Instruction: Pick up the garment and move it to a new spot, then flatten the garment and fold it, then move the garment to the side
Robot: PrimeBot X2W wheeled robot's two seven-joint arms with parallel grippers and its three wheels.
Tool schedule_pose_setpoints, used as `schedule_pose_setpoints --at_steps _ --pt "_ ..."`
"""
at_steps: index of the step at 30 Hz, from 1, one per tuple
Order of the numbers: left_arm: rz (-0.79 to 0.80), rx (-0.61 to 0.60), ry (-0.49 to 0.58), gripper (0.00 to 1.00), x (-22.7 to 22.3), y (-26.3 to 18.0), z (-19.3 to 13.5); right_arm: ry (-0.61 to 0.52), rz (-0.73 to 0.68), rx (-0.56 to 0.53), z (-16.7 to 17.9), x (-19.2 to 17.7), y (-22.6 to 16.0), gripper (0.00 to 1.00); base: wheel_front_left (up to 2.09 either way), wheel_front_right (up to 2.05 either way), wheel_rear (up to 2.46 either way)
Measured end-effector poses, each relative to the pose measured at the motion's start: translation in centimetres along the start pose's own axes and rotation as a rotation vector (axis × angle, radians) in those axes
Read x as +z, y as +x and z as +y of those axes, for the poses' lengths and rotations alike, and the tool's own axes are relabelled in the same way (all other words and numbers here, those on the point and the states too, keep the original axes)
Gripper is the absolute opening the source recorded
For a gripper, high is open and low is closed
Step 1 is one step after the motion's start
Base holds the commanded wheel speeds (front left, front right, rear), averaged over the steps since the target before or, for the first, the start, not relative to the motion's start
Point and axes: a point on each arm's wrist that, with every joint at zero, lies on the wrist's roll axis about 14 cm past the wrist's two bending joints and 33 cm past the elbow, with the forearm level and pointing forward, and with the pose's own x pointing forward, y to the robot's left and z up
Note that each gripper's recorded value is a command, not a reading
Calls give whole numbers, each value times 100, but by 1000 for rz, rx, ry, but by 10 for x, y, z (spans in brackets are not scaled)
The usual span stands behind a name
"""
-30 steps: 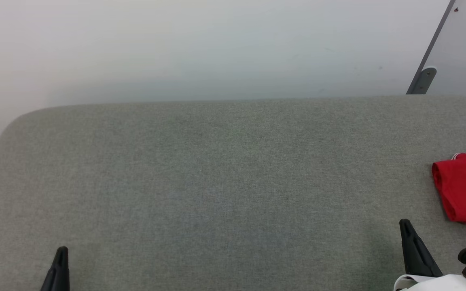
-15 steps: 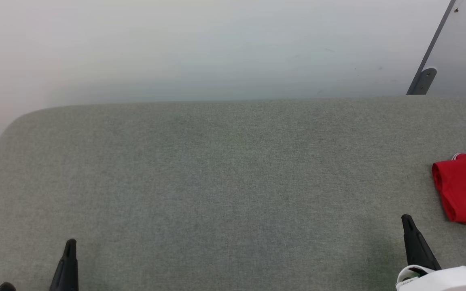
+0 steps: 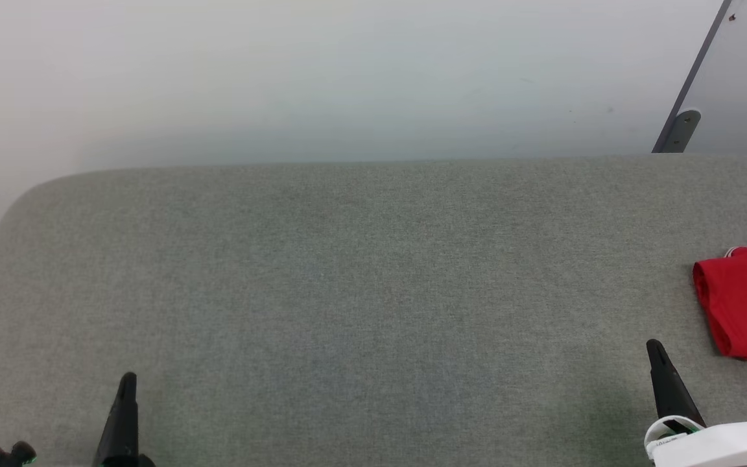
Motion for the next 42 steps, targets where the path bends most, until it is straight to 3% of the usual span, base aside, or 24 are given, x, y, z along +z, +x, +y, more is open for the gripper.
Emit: schedule_pose_setpoints --at_steps 42 --pt "49 -11 -426 0 -20 22 -20 429 -5 -14 -4 6 11 0 0 0 0"
